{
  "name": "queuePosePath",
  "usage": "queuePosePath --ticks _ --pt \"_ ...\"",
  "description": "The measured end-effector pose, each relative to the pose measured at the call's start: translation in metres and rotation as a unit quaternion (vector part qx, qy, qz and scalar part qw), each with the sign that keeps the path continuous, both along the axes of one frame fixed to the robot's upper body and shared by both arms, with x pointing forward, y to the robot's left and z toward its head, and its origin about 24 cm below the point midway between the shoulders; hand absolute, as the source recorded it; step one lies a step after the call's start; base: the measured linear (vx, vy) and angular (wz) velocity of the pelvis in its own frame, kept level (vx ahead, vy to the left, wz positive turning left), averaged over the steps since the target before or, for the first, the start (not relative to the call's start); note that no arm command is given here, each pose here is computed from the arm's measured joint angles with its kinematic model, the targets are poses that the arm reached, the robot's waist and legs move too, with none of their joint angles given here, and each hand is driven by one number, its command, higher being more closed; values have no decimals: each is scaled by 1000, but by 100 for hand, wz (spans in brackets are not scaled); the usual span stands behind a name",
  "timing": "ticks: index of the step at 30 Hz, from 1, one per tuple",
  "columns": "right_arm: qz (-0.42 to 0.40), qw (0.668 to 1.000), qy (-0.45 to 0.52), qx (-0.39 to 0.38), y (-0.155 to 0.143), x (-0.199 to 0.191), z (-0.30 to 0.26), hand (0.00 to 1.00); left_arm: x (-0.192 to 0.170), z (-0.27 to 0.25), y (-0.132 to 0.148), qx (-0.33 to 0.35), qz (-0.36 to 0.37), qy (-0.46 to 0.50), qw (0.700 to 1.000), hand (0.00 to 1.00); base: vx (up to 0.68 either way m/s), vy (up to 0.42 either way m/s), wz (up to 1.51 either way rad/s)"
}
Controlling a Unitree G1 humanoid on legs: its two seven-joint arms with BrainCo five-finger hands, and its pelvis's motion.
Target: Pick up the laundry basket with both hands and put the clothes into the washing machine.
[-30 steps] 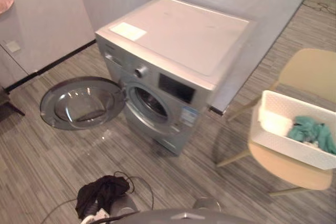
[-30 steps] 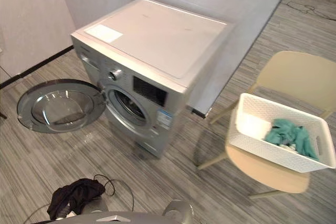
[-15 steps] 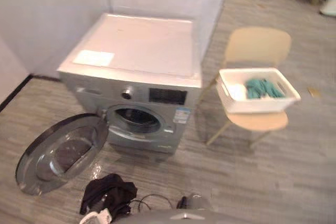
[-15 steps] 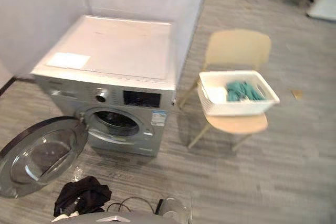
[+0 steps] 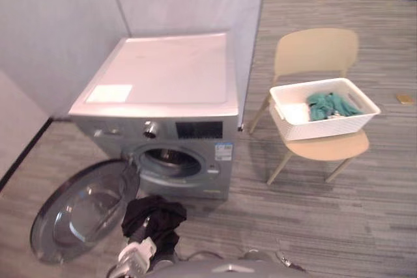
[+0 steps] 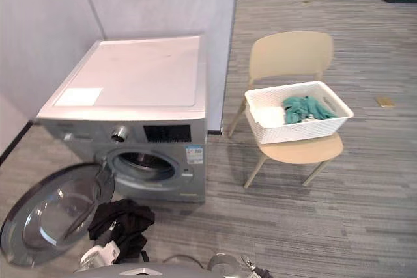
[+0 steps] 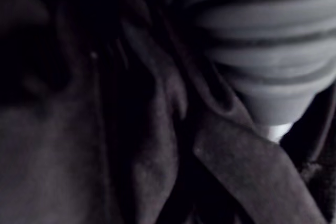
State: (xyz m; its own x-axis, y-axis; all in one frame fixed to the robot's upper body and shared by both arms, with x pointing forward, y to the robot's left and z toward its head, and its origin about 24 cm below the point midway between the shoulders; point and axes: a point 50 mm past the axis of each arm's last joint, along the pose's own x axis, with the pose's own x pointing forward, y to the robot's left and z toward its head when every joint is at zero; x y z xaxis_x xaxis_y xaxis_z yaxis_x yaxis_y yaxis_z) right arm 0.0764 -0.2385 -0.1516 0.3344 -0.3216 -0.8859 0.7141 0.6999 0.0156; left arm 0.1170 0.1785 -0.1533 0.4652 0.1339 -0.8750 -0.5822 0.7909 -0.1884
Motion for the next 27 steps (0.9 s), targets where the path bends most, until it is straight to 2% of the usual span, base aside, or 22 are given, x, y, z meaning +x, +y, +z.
queuePosePath --ticks 5,8,11,15,19,24,27 --pt "-3 999 -36 2 5 18 5 0 -1 -1 -5 2 -25 10 1000 100 190 232 -63" --pt "-15 999 -30 23 19 14 0 0 14 3 -5 16 -64 -2 998 100 146 214 -9" --pt "-27 999 -32 27 18 12 0 0 25 7 -11 20 -96 -14 995 100 73 162 1" --pt "-17 998 -58 5 6 29 8 0 65 28 -25 26 -128 -89 987 100 -30 106 -10" --pt "-5 996 -89 -4 8 47 17 0 114 65 -37 34 -145 -184 972 100 -105 23 -12" --pt "12 987 -158 -19 8 76 36 0 168 119 -41 37 -117 -294 948 100 -130 -4 -7" --pt "8 982 -184 -33 5 86 45 0 199 159 -28 47 -75 -354 931 100 -113 -27 -11"
